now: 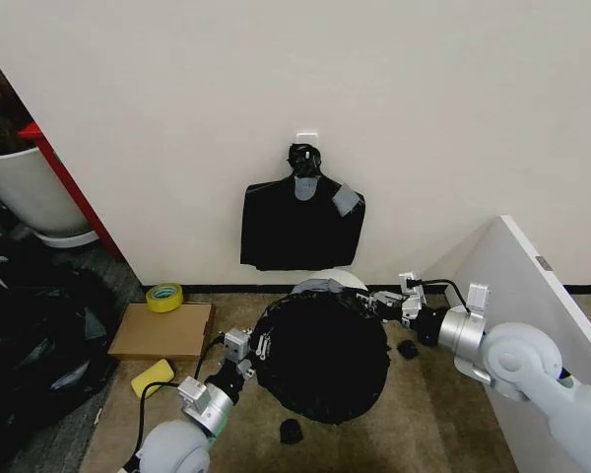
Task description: Place the garbage bag over the trash bin.
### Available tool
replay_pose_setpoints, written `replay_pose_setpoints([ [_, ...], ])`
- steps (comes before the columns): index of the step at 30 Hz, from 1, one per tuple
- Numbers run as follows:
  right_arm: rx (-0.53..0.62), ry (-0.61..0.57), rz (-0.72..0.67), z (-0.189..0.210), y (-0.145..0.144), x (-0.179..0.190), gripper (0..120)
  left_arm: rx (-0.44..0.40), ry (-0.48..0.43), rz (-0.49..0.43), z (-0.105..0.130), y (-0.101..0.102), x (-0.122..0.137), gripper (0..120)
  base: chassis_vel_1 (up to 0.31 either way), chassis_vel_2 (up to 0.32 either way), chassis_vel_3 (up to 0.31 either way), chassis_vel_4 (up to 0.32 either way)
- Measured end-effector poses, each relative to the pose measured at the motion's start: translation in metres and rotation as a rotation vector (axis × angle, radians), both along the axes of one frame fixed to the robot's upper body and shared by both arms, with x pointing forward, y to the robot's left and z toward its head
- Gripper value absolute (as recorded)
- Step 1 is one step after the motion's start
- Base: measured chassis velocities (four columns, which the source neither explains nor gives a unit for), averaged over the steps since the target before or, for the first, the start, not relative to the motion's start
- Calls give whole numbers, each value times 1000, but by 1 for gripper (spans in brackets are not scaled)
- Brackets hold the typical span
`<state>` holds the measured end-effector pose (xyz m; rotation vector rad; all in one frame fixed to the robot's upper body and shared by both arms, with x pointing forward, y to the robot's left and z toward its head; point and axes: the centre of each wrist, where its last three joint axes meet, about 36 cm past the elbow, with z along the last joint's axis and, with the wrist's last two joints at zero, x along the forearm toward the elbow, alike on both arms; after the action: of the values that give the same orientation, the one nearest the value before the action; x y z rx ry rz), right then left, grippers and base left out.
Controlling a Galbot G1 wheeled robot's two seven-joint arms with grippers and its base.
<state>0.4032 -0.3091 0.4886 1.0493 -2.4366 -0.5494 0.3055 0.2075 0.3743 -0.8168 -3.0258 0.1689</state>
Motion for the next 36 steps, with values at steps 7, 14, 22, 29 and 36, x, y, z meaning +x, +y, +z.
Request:
replay_pose_setpoints([
  [7, -11, -11, -12, -4, 2, -1, 0, 1, 0, -1, 0, 0, 0, 0, 0, 0, 0, 0],
  [14, -12, -33, -21, -5, 2, -5, 14, 4, 12, 0, -3, 0, -2, 0, 0, 0, 0, 0],
  [22, 0, -40, -62, -4, -3, 1, 45, 8, 25, -8, -6, 0, -6, 0, 0, 0, 0, 0],
  [29, -8, -72, -173, -4, -7, 3, 72, 15, 73, 20, -5, 0, -5, 0, 0, 0, 0, 0],
  [36, -229, -207, -293, -5, 5, -19, 96, 1, 277, 199, -4, -3, 1, 0, 0, 0, 0, 0],
])
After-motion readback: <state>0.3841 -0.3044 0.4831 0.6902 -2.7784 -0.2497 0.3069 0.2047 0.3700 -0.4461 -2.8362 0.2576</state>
